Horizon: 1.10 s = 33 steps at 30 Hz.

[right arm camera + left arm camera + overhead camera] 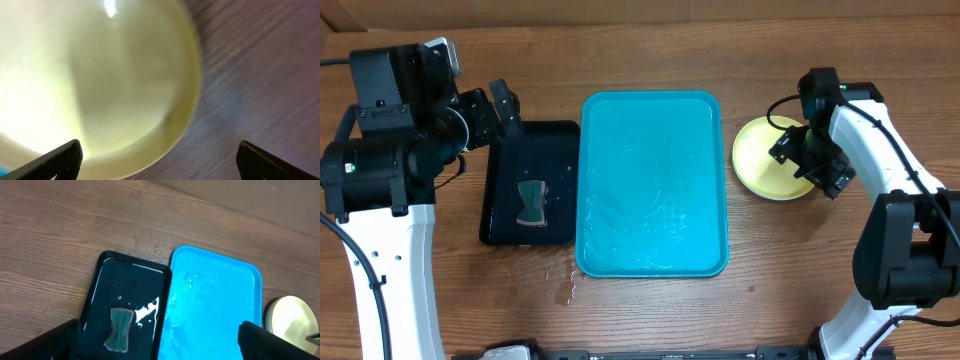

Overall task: Clean dirty plates on tray and stack at the side
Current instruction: 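Open the right gripper and release the plate on the stack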

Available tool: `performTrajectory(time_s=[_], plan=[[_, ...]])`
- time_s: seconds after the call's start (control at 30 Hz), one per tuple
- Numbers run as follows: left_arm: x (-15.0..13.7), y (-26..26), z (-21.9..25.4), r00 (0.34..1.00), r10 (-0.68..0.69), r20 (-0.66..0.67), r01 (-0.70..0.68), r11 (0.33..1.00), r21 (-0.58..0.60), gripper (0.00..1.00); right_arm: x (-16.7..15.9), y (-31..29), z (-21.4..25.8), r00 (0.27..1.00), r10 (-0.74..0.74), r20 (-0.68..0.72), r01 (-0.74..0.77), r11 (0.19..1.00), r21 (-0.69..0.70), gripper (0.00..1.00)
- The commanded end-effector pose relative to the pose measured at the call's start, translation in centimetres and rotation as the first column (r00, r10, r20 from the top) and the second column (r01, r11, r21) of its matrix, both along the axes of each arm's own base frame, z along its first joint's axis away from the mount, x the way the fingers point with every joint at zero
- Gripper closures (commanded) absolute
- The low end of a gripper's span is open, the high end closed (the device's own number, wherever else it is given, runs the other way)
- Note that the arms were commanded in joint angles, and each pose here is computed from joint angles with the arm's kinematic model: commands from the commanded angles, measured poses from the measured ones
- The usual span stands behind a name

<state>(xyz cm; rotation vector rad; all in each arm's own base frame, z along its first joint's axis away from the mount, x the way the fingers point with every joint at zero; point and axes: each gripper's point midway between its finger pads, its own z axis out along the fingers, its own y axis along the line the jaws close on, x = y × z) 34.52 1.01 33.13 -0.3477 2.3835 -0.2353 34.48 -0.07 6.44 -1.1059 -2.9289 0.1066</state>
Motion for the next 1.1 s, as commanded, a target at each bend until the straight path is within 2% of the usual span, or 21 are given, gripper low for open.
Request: performTrajectory(time_s=[0.0, 0.4, 1.07], plan=[[0.2, -0.2, 0.5, 1.000, -0.004, 0.014, 0.004, 1.000, -0.009, 0.00, 0.5, 3.1, 1.1, 0.986, 0.152, 0.067, -0.161, 0.973, 0.165, 0.00], [0.2, -0.2, 0.5, 1.000, -0.004, 0.014, 0.004, 1.000, -0.009, 0.00, 1.0, 3.2, 1.2, 0.984, 0.155, 0.088, -0.168, 0.972, 0.165, 0.00], [0.2, -0.2, 0.5, 1.000, -0.004, 0.014, 0.004, 1.000, -0.009, 0.00, 4.6, 3.4, 1.6, 0.959, 0.154, 0.236, -0.191, 0.971, 0.143, 0.00]])
